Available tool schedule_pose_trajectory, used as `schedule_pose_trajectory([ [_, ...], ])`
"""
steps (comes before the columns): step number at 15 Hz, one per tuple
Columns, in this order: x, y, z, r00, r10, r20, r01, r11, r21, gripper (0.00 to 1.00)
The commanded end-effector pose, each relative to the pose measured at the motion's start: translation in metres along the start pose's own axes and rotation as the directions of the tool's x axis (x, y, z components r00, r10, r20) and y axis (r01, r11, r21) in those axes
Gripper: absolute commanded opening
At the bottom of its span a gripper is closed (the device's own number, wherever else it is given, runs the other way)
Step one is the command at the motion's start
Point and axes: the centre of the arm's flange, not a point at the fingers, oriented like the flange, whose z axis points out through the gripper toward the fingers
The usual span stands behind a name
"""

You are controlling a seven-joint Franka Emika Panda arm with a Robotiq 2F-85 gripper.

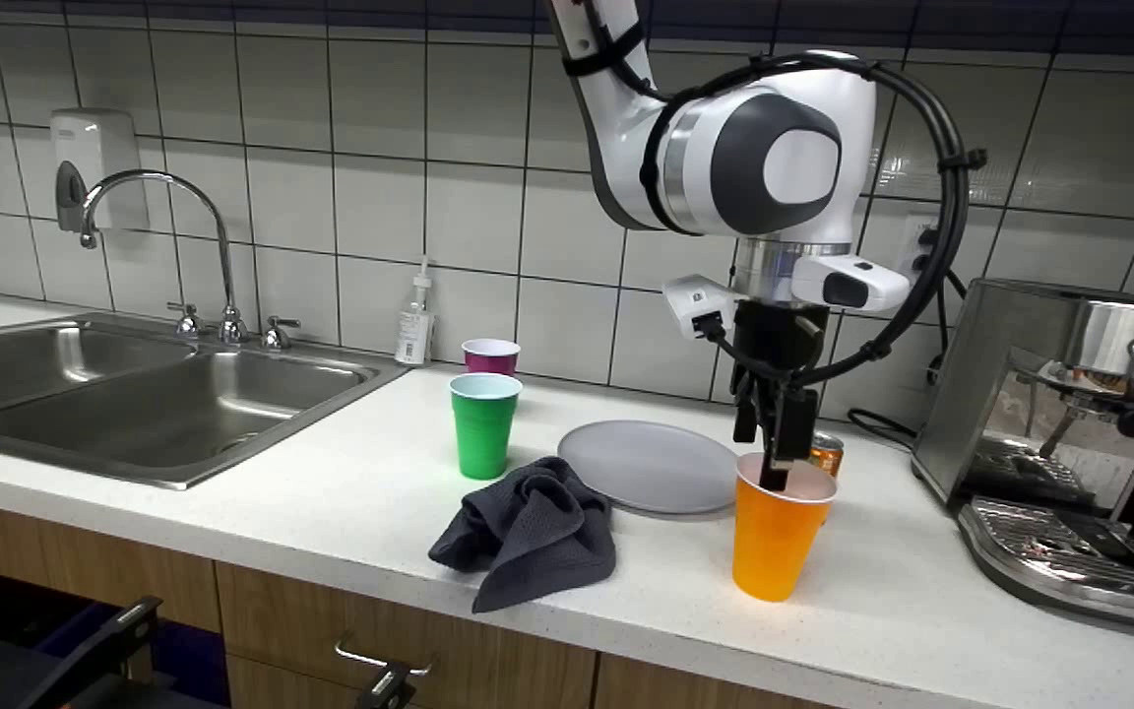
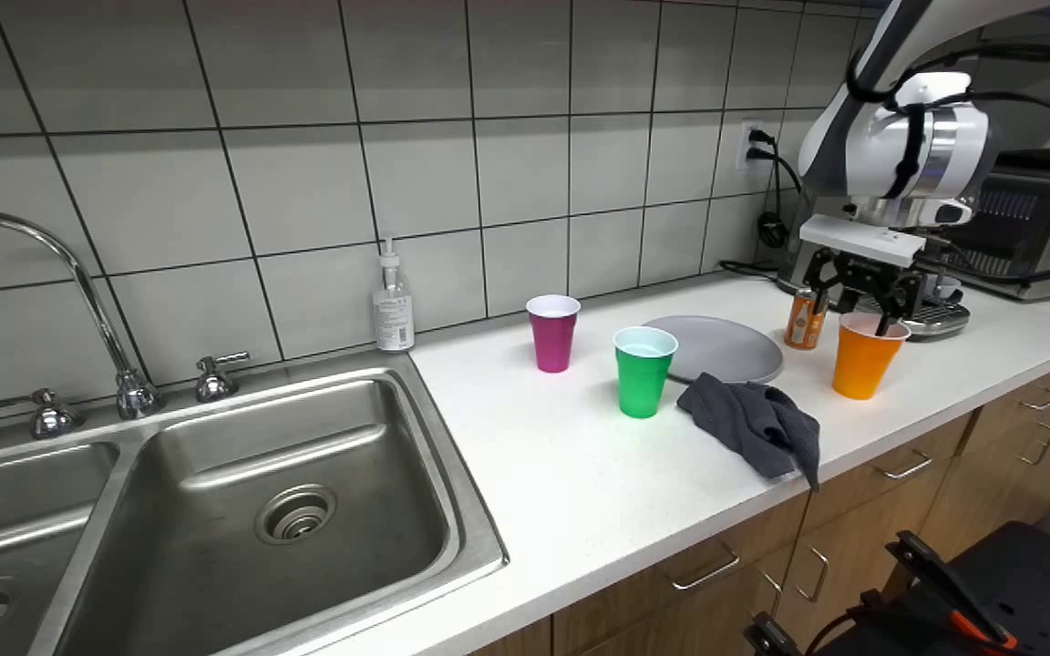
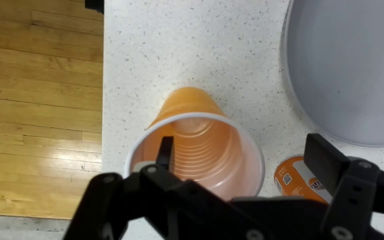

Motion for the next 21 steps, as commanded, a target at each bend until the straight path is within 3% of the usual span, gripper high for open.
schedule_pose_trajectory([
  [1, 0.010, -0.003, 0.001, 1.000, 0.002, -0.007, -0.002, 1.000, -0.001, 1.00],
  [3, 0.011, -0.003, 0.002, 1.000, 0.003, -0.008, -0.003, 1.000, -0.002, 0.96],
  [4, 0.012, -0.003, 0.002, 1.000, 0.003, -0.009, -0.003, 1.000, -0.002, 0.74],
  [6, 0.013, -0.004, 0.003, 1.000, 0.001, -0.010, -0.001, 1.000, -0.004, 0.71],
  [15, 0.015, -0.001, -0.001, 1.000, 0.005, -0.021, -0.005, 1.000, -0.005, 0.01],
  [21, 0.010, 0.001, -0.011, 0.999, 0.003, -0.032, -0.003, 1.000, 0.000, 0.01],
])
